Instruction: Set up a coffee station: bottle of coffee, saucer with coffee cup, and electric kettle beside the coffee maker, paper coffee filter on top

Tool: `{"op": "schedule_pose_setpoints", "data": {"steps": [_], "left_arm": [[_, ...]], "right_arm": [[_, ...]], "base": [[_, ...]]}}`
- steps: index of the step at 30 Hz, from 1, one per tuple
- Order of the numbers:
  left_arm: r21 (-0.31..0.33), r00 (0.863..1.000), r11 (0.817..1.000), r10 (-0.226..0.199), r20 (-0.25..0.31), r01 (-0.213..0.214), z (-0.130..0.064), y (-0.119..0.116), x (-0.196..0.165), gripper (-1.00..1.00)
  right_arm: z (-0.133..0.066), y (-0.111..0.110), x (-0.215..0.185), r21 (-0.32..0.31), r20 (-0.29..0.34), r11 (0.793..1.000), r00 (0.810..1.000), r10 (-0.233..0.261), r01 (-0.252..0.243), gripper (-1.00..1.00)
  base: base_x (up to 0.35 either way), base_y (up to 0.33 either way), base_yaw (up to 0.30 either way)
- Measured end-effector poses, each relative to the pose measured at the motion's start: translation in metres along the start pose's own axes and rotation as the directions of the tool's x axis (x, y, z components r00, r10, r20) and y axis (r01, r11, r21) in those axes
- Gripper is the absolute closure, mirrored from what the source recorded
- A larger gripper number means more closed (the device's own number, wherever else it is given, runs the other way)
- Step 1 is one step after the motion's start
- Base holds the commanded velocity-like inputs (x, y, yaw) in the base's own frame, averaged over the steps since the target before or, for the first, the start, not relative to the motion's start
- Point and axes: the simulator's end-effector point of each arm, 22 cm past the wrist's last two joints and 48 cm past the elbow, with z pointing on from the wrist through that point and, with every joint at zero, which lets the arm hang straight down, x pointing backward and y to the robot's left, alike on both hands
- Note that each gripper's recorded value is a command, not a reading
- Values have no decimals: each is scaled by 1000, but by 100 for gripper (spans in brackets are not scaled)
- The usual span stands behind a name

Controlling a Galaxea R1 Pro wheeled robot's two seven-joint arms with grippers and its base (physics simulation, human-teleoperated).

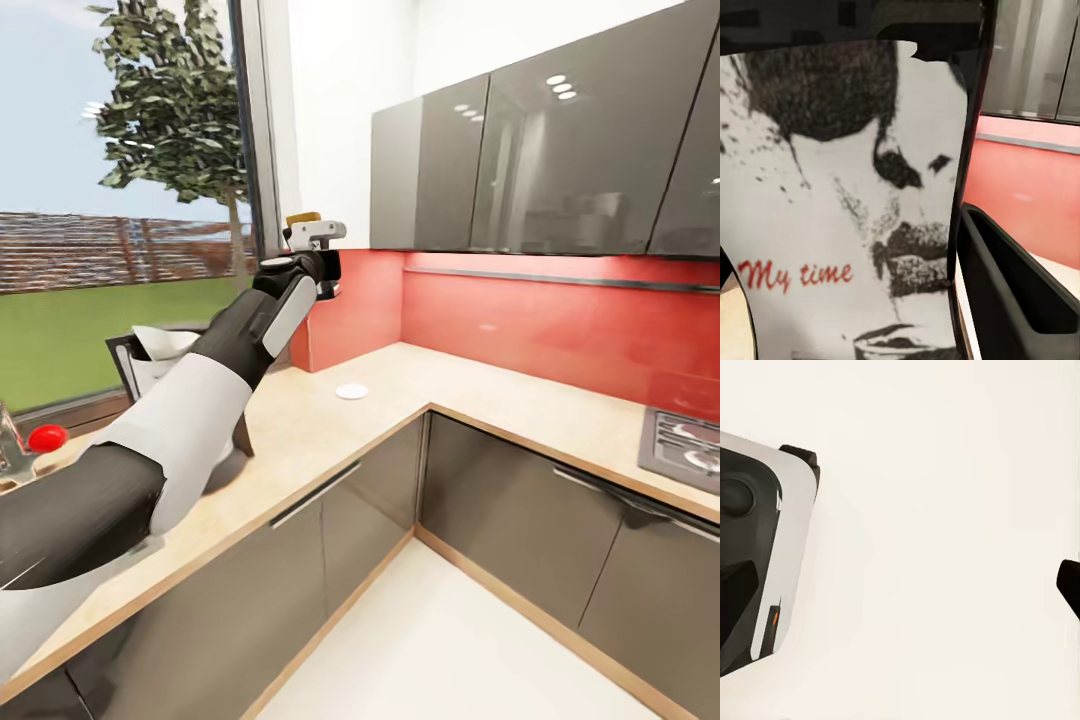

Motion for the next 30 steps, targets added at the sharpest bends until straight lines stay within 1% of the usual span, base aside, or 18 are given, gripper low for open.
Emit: {"op": "schedule_pose_setpoints", "data": {"steps": [5,13,21,30], "left_arm": [[0,1000,1000,1,0,-1,0,0,0,100],[-1,1000,1000,1,0,-1,0,0,0,100],[0,1000,1000,1,0,-1,0,0,0,100],[0,1000,1000,0,-1,0,0,0,1,100]], "right_arm": [[0,0,0,1,0,1000,1000,0,0,-100],[0,0,0,0,0,1000,1000,0,0,-100],[0,0,0,2,0,1000,1000,0,0,-100],[0,1,0,-3,-1,1000,1000,-2,2,-100]], "base": [[51,-27,230],[2,-201,99],[0,-52,225],[0,-257,45]]}}
